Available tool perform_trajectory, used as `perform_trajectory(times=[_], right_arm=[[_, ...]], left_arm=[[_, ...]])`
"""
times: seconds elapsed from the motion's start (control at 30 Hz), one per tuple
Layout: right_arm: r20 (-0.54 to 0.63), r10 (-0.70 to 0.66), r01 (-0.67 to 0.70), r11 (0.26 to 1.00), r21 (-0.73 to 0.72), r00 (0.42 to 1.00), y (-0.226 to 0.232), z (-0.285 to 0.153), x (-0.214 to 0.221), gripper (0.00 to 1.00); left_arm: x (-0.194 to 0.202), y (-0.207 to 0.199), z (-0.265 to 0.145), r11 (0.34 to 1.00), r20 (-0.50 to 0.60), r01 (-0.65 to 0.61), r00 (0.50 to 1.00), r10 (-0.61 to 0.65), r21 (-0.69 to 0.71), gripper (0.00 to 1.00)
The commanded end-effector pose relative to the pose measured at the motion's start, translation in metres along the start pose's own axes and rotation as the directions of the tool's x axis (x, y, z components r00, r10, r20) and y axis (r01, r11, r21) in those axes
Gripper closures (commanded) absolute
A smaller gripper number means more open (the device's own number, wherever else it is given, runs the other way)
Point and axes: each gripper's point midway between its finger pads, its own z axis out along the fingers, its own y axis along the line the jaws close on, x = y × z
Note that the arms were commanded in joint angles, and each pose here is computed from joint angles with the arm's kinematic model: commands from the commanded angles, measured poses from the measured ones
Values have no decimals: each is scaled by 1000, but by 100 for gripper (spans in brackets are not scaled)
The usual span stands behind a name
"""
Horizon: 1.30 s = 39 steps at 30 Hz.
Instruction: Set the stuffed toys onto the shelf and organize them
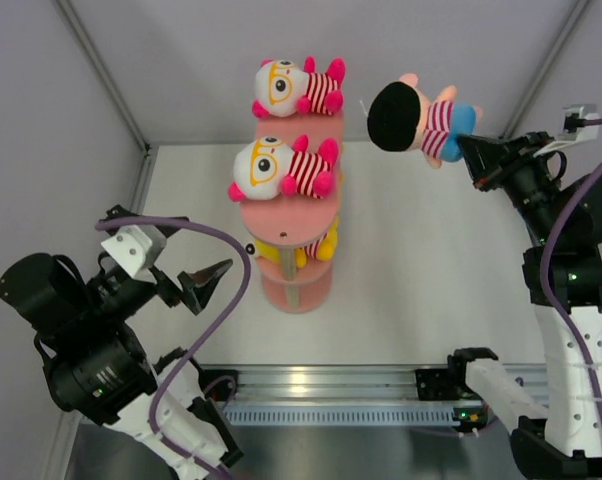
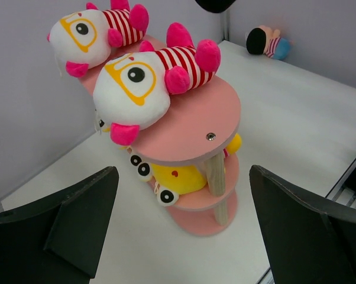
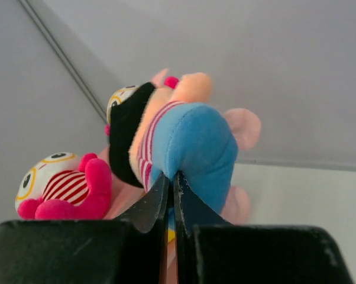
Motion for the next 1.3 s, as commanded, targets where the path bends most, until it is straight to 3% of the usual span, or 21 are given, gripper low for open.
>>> perform_trajectory(times=[0.0,0.23,0.53,0.63,0.73,0.8,0.97,1.1,1.27], right_arm=[[5,-53,53,999,-10,999,11,-7,0,100],[-28,9,-16,966,-257,1000,70,-14,11,100],[91,-52,68,981,-181,994,71,-30,-30,100],[124,-34,67,958,-279,992,92,-36,-41,100],[128,43,20,890,-455,991,125,-44,-47,100],[103,91,-25,857,-515,990,134,-40,-44,100],[55,111,-66,852,-519,992,140,-7,-26,100],[5,127,-98,792,-603,992,182,9,-18,100],[-48,137,-137,774,-618,989,219,35,1,100]], left_arm=[[-2,19,4,995,11,95,995,-96,23,2],[2,24,5,996,13,83,996,-84,23,1],[0,9,6,985,60,111,991,-119,131,1],[-1,3,6,982,71,106,990,-118,154,1],[-1,-1,5,980,78,106,990,-120,169,1],[-4,-2,5,980,77,108,990,-122,169,1],[-20,0,5,982,73,101,991,-114,162,1],[-30,6,4,980,68,114,990,-127,161,1],[-25,5,5,979,68,126,988,-139,162,1]])
